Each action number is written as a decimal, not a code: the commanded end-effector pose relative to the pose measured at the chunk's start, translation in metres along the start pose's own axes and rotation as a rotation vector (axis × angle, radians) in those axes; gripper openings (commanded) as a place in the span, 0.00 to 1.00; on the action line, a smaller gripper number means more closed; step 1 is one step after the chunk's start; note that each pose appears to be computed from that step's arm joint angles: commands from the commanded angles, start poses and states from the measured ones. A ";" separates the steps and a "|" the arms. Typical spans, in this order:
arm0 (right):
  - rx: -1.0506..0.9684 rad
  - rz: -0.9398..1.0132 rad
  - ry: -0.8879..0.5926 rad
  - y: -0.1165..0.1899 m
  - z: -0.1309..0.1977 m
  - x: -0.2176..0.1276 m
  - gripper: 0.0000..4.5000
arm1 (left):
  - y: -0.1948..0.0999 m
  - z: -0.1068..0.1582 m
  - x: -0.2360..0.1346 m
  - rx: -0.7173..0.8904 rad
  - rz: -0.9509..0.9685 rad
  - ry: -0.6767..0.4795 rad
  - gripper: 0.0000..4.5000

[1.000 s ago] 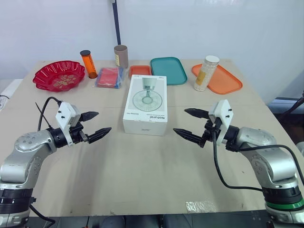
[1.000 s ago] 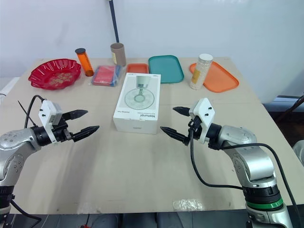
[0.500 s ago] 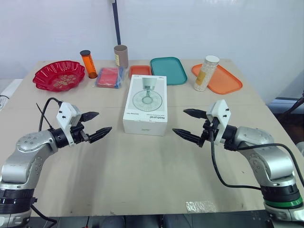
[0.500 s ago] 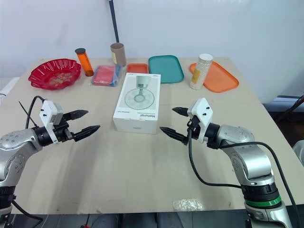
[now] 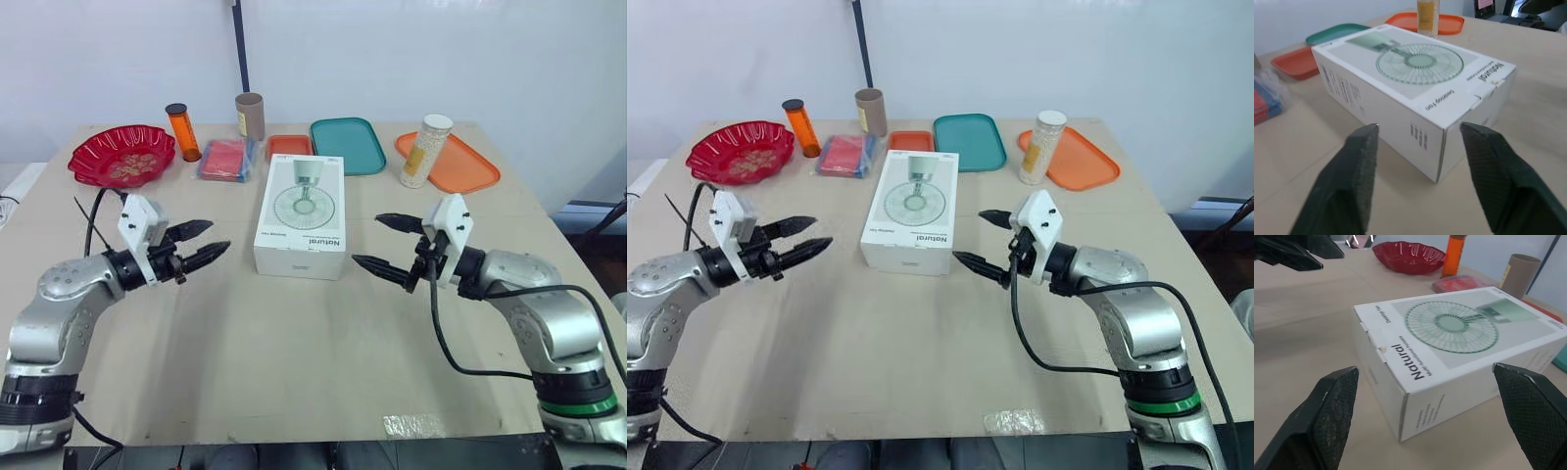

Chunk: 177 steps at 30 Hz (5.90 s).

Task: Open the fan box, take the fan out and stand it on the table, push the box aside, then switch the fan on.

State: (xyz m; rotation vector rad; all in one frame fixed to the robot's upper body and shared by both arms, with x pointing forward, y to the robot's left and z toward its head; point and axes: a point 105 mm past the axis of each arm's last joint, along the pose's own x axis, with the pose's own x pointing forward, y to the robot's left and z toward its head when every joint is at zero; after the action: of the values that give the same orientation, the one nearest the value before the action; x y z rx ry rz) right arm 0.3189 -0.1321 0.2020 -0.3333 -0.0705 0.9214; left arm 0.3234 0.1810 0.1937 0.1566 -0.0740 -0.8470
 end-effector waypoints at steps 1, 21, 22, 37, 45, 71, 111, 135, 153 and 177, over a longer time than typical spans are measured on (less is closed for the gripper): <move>-0.063 -0.057 -0.016 -0.010 0.013 0.006 1.00 | 0.000 0.012 0.018 0.051 -0.034 -0.041 0.29; -0.324 0.142 -0.002 0.041 0.025 0.068 1.00 | 0.000 -0.026 0.091 0.108 -0.111 0.033 0.02; -0.326 0.142 -0.001 0.040 0.024 0.070 1.00 | -0.001 -0.026 0.091 0.109 -0.113 0.033 0.02; -0.335 0.116 0.111 0.018 0.002 0.092 1.00 | -0.015 -0.033 0.089 0.109 -0.130 0.047 0.02; -0.289 0.096 0.113 0.015 0.006 0.094 1.00 | -0.015 -0.041 0.089 0.149 -0.119 0.155 0.02; -0.251 -0.135 0.083 -0.033 0.026 0.089 1.00 | -0.022 -0.057 0.089 0.175 -0.147 0.228 0.02; 0.037 0.368 0.145 0.083 -0.031 0.009 1.00 | 0.002 -0.024 0.085 0.258 -0.141 0.205 0.02; 0.050 0.229 0.180 0.054 -0.053 0.026 1.00 | 0.004 -0.025 0.087 0.273 -0.136 0.202 0.02; 0.173 0.400 -0.040 0.080 -0.004 0.021 1.00 | 0.018 -0.033 0.061 0.313 -0.192 0.291 0.02; 0.352 0.160 -0.170 0.035 0.019 0.056 1.00 | 0.026 0.030 0.031 0.230 -0.097 0.062 0.02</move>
State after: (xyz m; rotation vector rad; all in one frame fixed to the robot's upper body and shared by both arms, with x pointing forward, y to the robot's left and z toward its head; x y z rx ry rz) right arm 0.3218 -0.0641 0.1940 0.0749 0.0001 1.1029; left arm 0.3689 0.1732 0.1997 0.4101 -0.0172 -0.9106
